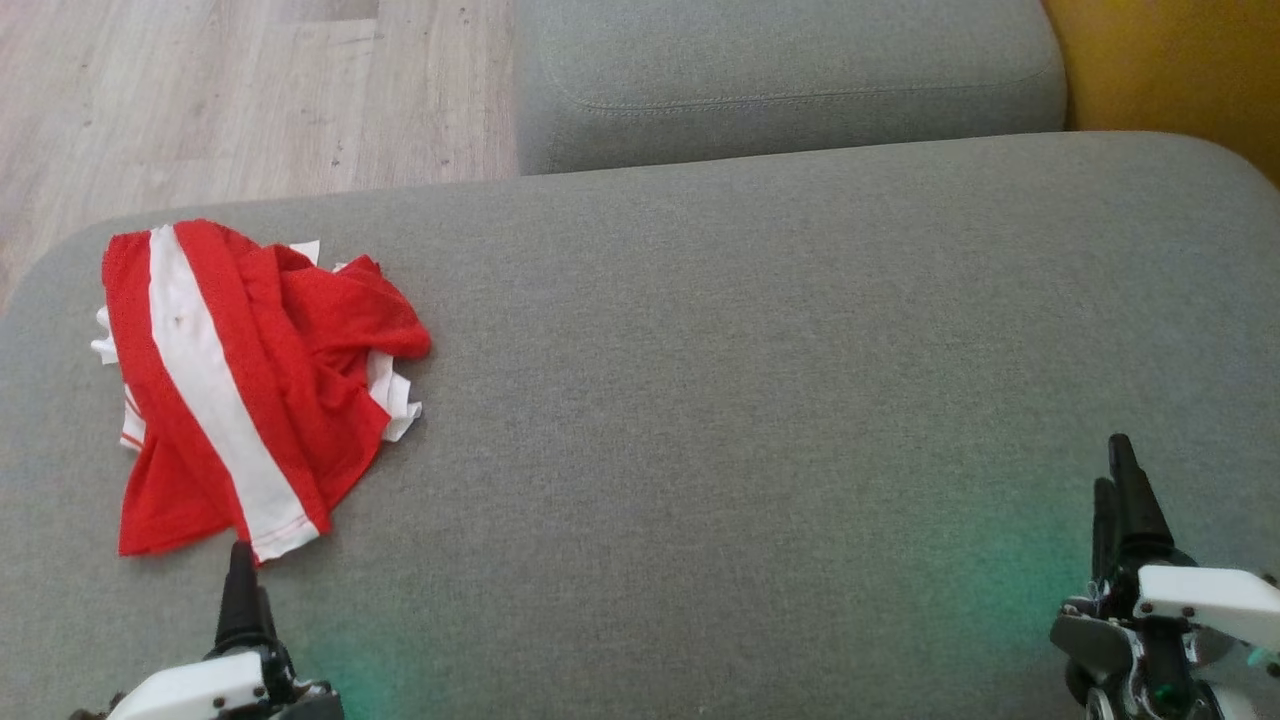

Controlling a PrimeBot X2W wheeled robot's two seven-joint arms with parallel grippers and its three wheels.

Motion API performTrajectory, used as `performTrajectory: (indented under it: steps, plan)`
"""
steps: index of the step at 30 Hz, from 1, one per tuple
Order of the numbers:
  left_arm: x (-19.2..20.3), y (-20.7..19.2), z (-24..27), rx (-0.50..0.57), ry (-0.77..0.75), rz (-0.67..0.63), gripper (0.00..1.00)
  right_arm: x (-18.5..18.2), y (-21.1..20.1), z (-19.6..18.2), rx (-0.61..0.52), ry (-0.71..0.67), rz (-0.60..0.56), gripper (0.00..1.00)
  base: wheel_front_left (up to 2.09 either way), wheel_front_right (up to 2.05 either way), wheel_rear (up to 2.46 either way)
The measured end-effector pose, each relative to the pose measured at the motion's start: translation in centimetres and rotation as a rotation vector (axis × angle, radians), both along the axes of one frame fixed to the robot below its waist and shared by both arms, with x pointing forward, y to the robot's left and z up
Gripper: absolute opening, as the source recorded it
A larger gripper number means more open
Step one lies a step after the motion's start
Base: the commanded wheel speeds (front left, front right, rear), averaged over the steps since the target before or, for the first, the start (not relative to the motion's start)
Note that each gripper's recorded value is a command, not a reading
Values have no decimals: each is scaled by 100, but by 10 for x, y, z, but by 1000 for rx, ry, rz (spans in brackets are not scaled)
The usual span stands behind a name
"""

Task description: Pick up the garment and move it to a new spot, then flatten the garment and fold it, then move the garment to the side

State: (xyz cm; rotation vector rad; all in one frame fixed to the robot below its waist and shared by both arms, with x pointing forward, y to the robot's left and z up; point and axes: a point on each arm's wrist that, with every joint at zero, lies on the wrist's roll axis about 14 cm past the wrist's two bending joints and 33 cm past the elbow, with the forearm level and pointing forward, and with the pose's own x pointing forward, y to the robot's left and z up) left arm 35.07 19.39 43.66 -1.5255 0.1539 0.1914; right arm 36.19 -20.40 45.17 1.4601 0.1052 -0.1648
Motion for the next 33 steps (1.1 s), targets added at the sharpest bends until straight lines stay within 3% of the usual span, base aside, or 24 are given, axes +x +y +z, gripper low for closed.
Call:
performTrajectory:
  steps: [13, 27, 33]
  plan:
    - [4, 15, 11, 151, -22, 24, 100, 7, -3, 21, -256, -48, 27, 100, 0, 0, 0]
    - [14, 3, 36, 423, -58, -34, 100, 14, 14, 43, -584, -114, 104, 100, 0, 0, 0]
    - [16, -7, 43, 531, -75, -73, 100, 15, 16, 49, -666, -132, 112, 100, 0, 0, 0]
